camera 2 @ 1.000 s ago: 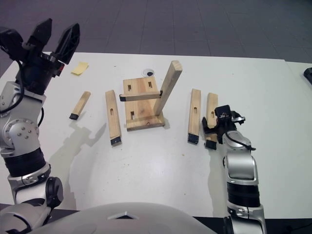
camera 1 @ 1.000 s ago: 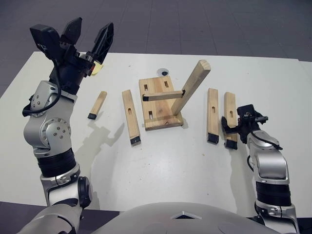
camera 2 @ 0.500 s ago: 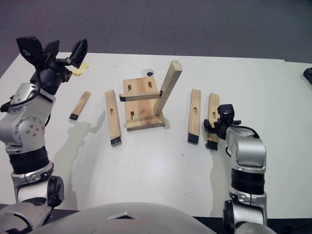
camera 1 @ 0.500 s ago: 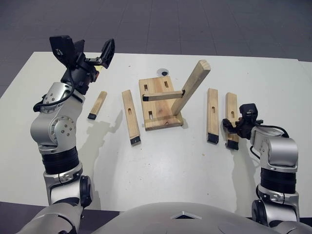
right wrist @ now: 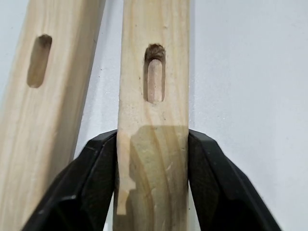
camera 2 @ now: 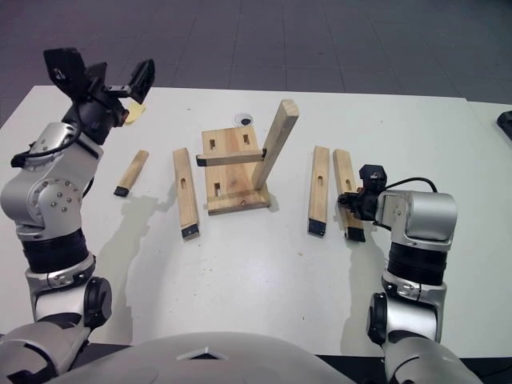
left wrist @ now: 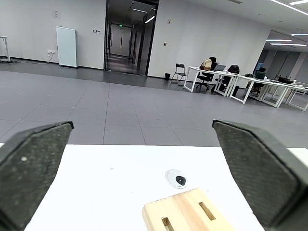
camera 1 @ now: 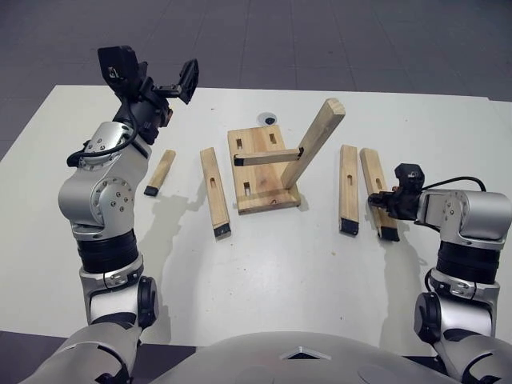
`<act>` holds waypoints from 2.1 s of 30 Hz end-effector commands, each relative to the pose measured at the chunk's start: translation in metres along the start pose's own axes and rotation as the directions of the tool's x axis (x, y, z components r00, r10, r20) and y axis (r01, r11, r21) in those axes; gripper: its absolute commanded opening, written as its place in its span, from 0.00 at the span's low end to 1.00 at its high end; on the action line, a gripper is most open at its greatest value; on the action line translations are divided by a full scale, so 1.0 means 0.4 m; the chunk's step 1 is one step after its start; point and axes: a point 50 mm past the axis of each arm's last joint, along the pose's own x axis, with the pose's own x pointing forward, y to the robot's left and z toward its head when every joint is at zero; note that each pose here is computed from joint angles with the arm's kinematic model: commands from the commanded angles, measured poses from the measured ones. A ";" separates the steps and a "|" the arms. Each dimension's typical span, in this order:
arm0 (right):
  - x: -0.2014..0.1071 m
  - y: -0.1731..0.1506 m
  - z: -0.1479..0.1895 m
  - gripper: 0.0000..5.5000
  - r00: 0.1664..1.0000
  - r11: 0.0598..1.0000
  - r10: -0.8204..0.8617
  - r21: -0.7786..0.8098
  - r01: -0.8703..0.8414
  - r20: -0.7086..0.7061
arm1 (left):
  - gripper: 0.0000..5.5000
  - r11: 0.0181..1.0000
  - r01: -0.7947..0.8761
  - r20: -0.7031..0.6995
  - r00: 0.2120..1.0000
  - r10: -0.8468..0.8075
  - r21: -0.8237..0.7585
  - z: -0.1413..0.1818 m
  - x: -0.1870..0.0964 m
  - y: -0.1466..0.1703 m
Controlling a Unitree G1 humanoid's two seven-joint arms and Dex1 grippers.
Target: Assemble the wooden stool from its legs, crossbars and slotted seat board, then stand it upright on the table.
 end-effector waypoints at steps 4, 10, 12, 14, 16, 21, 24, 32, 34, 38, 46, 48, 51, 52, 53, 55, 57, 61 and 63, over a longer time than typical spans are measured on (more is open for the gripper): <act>-0.027 -0.005 0.069 0.37 0.923 0.994 -0.089 -0.030 0.108 0.374 | 0.98 0.998 -0.027 -0.054 0.998 0.024 -0.050 -0.009 0.022 0.016; -0.211 0.048 0.238 0.37 0.448 0.965 0.005 -0.122 0.232 0.894 | 0.98 0.912 0.312 0.264 0.933 -0.243 -0.266 0.155 0.010 -0.034; -0.270 0.082 0.268 0.37 0.283 0.965 0.079 -0.144 0.219 0.956 | 0.98 0.876 0.415 0.256 0.899 -0.355 -0.246 0.170 0.020 -0.087; -0.331 0.124 0.291 0.37 0.126 0.956 0.164 -0.189 0.226 0.978 | 0.98 0.796 0.542 0.273 0.836 -0.477 -0.270 0.189 0.031 -0.154; -0.377 0.145 0.296 0.37 0.021 0.950 0.212 -0.212 0.230 0.977 | 0.98 0.719 0.626 0.301 0.779 -0.551 -0.303 0.212 0.046 -0.200; -0.443 0.174 0.307 0.37 -0.102 0.933 0.282 -0.247 0.262 0.954 | 0.98 0.531 0.791 0.464 0.609 -0.643 -0.304 0.313 0.043 -0.274; -0.453 0.216 0.315 0.37 -0.134 0.924 0.335 -0.298 0.240 0.933 | 0.98 0.488 0.823 0.512 0.565 -0.648 -0.291 0.338 0.025 -0.275; -0.409 0.313 0.322 0.37 -0.124 0.887 0.426 -0.387 0.251 0.896 | 0.98 0.557 0.776 0.452 0.628 -0.634 -0.296 0.311 0.016 -0.261; -0.397 0.326 0.313 0.37 -0.113 0.877 0.442 -0.402 0.262 0.890 | 0.98 0.558 0.769 0.448 0.637 -0.627 -0.312 0.308 0.020 -0.257; -0.377 0.354 0.294 0.37 -0.094 0.853 0.484 -0.445 0.273 0.870 | 0.98 0.549 0.769 0.438 0.638 -0.633 -0.327 0.307 0.028 -0.265; -0.324 0.394 0.270 0.37 -0.011 0.787 0.532 -0.489 0.376 0.847 | 0.98 0.501 0.798 0.413 0.603 -0.683 -0.336 0.301 0.036 -0.304; -0.316 0.399 0.265 0.37 0.001 0.776 0.542 -0.501 0.384 0.840 | 0.98 0.501 0.795 0.412 0.606 -0.680 -0.342 0.300 0.040 -0.303; -0.308 0.400 0.262 0.37 0.014 0.769 0.548 -0.510 0.385 0.837 | 0.98 0.501 0.792 0.423 0.610 -0.670 -0.348 0.301 0.042 -0.297; -0.306 0.399 0.261 0.37 0.018 0.768 0.549 -0.512 0.385 0.836 | 0.95 0.504 0.790 0.426 0.613 -0.666 -0.350 0.301 0.043 -0.294; -0.304 0.399 0.261 0.37 0.024 0.765 0.552 -0.517 0.384 0.834 | 0.93 0.510 0.786 0.427 0.617 -0.660 -0.349 0.300 0.044 -0.291; -0.299 0.400 0.259 0.37 0.033 0.760 0.559 -0.528 0.380 0.829 | 0.86 0.522 0.779 0.427 0.627 -0.652 -0.347 0.297 0.044 -0.289; -0.293 0.401 0.257 0.37 0.046 0.754 0.566 -0.539 0.376 0.823 | 0.81 0.534 0.772 0.425 0.636 -0.644 -0.345 0.291 0.045 -0.286; -0.273 0.400 0.252 0.37 0.081 0.744 0.571 -0.557 0.368 0.817 | 0.69 0.554 0.760 0.419 0.650 -0.634 -0.340 0.277 0.047 -0.281; -0.264 0.399 0.250 0.37 0.096 0.741 0.571 -0.562 0.368 0.816 | 0.62 0.566 0.753 0.411 0.658 -0.630 -0.337 0.267 0.050 -0.280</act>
